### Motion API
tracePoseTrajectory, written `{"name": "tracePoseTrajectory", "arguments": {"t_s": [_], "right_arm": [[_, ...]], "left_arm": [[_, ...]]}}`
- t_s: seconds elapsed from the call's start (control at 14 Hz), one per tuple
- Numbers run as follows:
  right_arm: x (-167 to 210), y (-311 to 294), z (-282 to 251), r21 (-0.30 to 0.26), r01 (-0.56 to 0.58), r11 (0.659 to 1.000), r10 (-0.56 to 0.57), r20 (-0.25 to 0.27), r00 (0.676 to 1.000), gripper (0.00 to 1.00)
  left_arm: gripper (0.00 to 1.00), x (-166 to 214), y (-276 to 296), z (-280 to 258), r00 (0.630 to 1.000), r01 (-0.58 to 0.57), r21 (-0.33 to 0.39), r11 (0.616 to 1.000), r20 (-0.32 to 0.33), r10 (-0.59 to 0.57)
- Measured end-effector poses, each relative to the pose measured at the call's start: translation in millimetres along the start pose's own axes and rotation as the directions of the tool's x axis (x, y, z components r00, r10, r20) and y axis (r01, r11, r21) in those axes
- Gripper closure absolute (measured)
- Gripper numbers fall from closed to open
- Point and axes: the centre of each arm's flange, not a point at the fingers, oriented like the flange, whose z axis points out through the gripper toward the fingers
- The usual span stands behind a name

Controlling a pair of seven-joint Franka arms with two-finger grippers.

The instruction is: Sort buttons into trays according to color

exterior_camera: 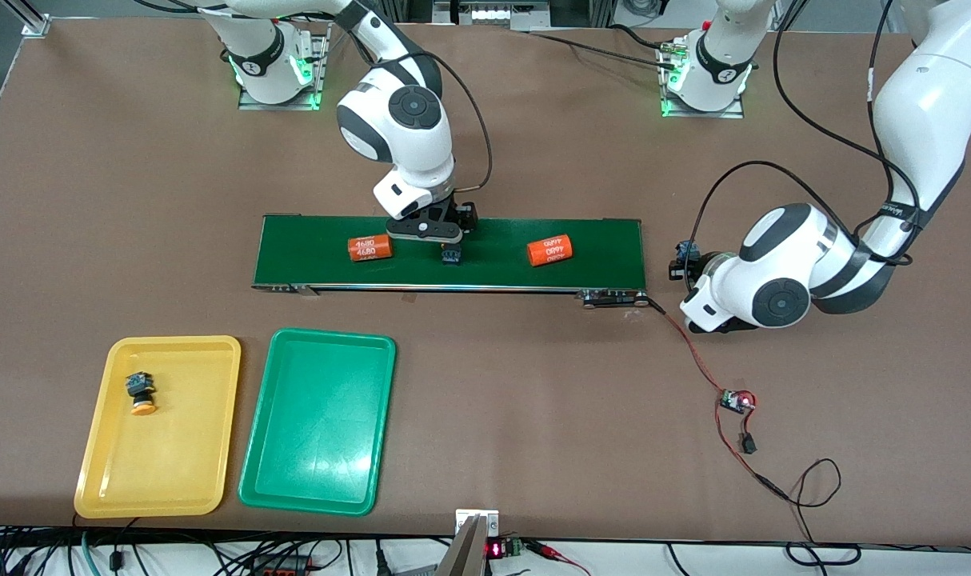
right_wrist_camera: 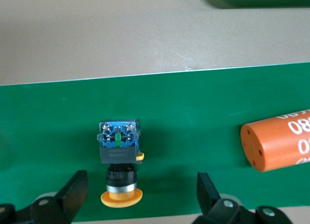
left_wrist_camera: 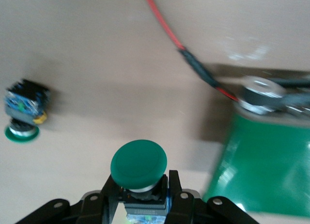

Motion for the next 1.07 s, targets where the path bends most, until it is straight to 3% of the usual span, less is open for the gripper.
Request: {"name": "tracePoseTrajectory", "arguments": {"t_s": [0.36,0.71,0.78,1.0,1.07], "right_arm": [[0.7,1.4,13.4,-0.002,0.002,1.0,-0.002,0.009,1.0,0.0],[9.1,11.5,36.6,-0.025,0.013,1.0,-0.013,0.0,1.0,0.0],[11.8,14.3,38.7,-0.028,0.023,0.999,-0.023,0.0,1.0,0.07],[18.3,20.1,40.3,-0.034,0.042,0.999,-0.042,-0.003,0.999,0.41],[21.4,21.6,39.7,-0.035,0.039,0.999,-0.039,-0.006,0.999,0.54]], "left_arm": [[0.56,-27.5,87.3,15.4,0.995,-0.1,0.044,0.994,0.014,0.1],[0.56,-20.9,108.7,35.5,0.994,-0.112,0.041,0.993,-0.004,0.113],[0.56,-20.2,110.6,39.4,0.994,-0.113,0.046,0.992,0.0,0.113],[0.52,-22.5,119.9,46.3,0.992,-0.123,0.062,0.991,0.003,0.123],[0.45,-22.2,120.5,45.1,0.993,-0.118,0.062,0.991,0.001,0.118]]}}
